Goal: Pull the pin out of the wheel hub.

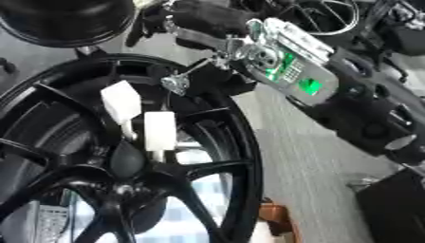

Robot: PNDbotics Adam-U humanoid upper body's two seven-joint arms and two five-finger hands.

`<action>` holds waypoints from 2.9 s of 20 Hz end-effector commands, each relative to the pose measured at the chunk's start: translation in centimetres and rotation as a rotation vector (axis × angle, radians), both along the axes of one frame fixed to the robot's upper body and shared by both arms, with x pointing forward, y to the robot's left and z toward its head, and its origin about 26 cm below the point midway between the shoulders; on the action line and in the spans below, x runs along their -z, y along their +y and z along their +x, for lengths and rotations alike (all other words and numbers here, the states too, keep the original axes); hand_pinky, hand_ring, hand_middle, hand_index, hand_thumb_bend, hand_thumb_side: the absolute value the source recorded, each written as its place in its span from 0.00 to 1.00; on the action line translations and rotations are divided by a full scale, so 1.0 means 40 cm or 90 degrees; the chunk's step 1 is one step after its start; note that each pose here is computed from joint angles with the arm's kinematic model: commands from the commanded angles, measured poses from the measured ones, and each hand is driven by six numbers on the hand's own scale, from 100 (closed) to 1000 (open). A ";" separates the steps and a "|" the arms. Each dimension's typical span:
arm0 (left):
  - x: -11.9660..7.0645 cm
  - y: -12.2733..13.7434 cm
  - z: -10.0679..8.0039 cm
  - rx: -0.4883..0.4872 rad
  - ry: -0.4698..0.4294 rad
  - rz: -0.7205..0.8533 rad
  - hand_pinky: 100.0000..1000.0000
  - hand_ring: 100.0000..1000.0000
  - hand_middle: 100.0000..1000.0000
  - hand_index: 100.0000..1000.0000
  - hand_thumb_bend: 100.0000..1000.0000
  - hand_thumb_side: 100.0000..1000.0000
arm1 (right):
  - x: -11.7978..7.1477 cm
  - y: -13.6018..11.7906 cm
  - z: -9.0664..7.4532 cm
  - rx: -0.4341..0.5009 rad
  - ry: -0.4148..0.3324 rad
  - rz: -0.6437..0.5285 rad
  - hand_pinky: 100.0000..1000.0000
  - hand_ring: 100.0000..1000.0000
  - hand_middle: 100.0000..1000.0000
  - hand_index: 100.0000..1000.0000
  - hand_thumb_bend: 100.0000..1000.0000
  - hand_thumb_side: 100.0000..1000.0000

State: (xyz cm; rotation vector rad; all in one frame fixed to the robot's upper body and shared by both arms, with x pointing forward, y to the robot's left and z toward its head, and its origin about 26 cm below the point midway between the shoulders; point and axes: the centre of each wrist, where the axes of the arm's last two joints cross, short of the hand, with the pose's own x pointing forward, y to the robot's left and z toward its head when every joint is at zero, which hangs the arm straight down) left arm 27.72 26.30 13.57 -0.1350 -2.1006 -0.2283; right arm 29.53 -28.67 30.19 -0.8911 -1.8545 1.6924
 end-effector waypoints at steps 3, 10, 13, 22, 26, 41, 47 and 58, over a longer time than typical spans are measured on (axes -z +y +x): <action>-0.013 -0.005 0.000 0.010 -0.011 -0.003 0.78 0.59 0.57 0.83 0.00 0.65 | -0.015 0.010 -0.006 0.004 -0.002 -0.015 0.87 0.76 0.75 0.79 0.00 0.11; -0.012 -0.010 0.000 0.017 -0.009 -0.004 0.78 0.59 0.57 0.83 0.00 0.66 | -0.015 0.020 -0.004 0.019 0.023 -0.026 0.86 0.77 0.77 0.81 0.00 0.11; -0.012 -0.012 0.001 0.021 -0.009 -0.007 0.78 0.59 0.57 0.83 0.00 0.65 | -0.013 0.027 -0.003 0.027 0.042 -0.026 0.85 0.76 0.77 0.81 0.00 0.10; -0.012 -0.019 0.001 0.032 -0.004 -0.012 0.78 0.59 0.57 0.83 0.00 0.66 | -0.007 0.036 -0.001 0.038 0.094 -0.034 0.84 0.78 0.79 0.83 0.00 0.20; -0.012 -0.022 0.002 0.038 -0.002 -0.013 0.78 0.59 0.57 0.83 0.00 0.65 | -0.012 0.038 -0.001 0.027 0.102 -0.031 0.84 0.78 0.80 0.83 0.00 0.21; -0.005 -0.028 -0.001 0.046 0.020 -0.015 0.78 0.59 0.57 0.83 0.00 0.67 | -0.033 0.035 -0.003 0.009 0.084 -0.017 0.83 0.77 0.79 0.82 0.00 0.12; 0.002 -0.023 -0.006 0.044 0.034 -0.022 0.78 0.59 0.57 0.83 0.00 0.66 | -0.037 0.041 -0.004 0.015 0.087 -0.030 0.84 0.79 0.79 0.82 0.00 0.14; 0.001 -0.013 -0.005 0.033 0.060 -0.064 0.78 0.60 0.57 0.83 0.00 0.65 | -0.008 0.044 0.000 0.040 0.125 -0.036 0.84 0.80 0.80 0.82 0.00 0.19</action>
